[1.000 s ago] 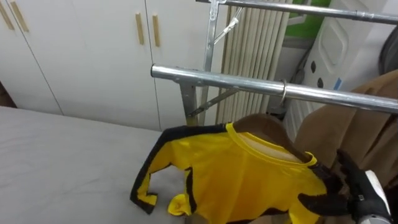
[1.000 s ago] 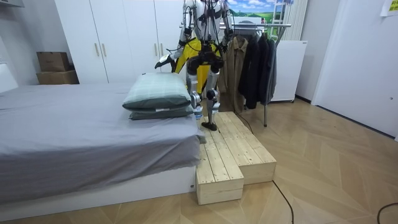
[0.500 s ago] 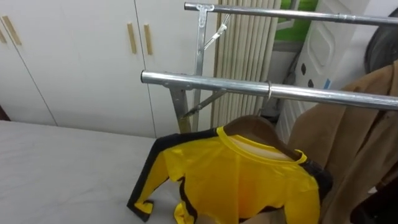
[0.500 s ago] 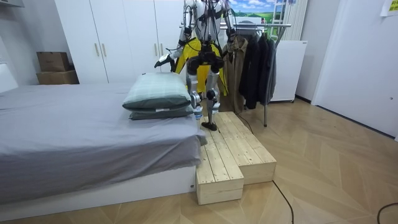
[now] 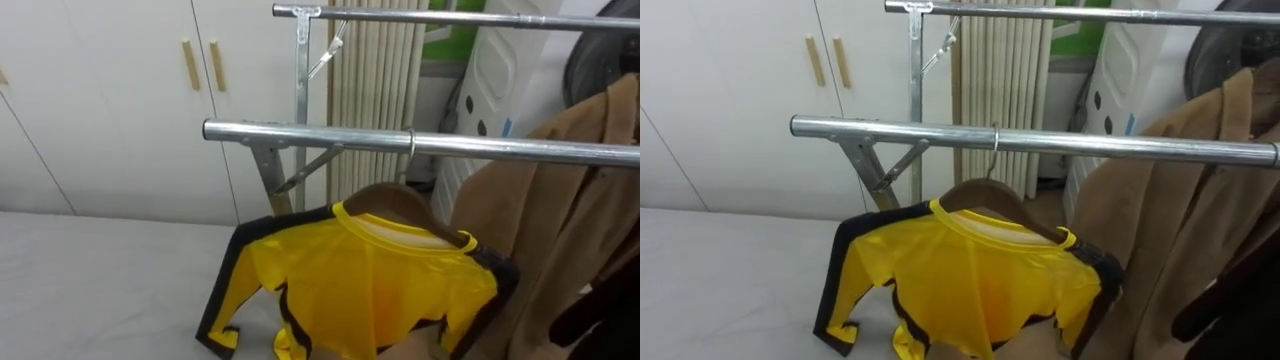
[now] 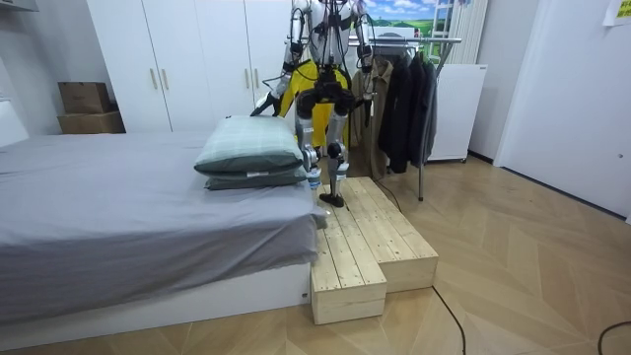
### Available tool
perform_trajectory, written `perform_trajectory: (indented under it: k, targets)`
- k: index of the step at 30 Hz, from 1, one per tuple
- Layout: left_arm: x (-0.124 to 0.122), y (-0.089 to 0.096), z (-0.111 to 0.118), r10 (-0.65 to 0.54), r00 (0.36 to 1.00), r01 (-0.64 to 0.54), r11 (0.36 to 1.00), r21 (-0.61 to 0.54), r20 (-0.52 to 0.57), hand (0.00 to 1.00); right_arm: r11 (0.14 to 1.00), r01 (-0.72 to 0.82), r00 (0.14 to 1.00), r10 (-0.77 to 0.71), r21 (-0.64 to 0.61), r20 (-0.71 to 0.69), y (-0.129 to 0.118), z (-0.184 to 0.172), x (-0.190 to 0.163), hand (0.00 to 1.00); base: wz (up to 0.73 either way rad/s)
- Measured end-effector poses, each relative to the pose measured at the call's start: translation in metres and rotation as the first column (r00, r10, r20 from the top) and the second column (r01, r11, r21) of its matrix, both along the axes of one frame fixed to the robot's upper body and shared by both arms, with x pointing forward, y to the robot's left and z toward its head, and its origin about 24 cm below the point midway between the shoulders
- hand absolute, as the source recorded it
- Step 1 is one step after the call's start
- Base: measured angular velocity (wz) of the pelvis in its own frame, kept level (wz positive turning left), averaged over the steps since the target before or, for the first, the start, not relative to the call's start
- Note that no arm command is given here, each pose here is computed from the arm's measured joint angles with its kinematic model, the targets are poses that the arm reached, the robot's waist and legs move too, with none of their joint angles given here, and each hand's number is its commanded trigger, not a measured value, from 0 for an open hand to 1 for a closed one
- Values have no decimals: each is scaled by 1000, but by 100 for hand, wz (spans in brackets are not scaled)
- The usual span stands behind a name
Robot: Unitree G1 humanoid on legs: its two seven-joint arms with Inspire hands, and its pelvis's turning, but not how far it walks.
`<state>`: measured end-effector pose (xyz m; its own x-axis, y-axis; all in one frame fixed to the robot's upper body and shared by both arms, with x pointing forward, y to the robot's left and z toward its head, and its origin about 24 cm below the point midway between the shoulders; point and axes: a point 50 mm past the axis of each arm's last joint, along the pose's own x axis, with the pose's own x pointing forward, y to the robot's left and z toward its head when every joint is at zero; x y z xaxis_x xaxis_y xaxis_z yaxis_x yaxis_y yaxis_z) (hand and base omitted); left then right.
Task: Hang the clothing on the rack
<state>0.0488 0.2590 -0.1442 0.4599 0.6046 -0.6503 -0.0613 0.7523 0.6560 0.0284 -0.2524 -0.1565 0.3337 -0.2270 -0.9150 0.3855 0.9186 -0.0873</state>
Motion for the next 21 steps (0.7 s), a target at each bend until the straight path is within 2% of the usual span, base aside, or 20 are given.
perform_trajectory:
  k: [5, 9, 21]
  targets:
    - [-1, 8, -3, 12, 999, -15, 998, -69, -34, 0, 994, 37, 996, -28, 99, -84, 8, -7, -27, 0, 0]
    - [-2, 11, -2, 20, 999, -24, 995, -99, -40, 0, 991, 46, 992, -31, 126, -123, 10, -9, -36, 0, -2]
    - [2, 15, -4, 14, 997, -27, 987, -160, -79, 0, 989, 6, 990, 15, 149, -142, 5, -8, -26, 0, 1]
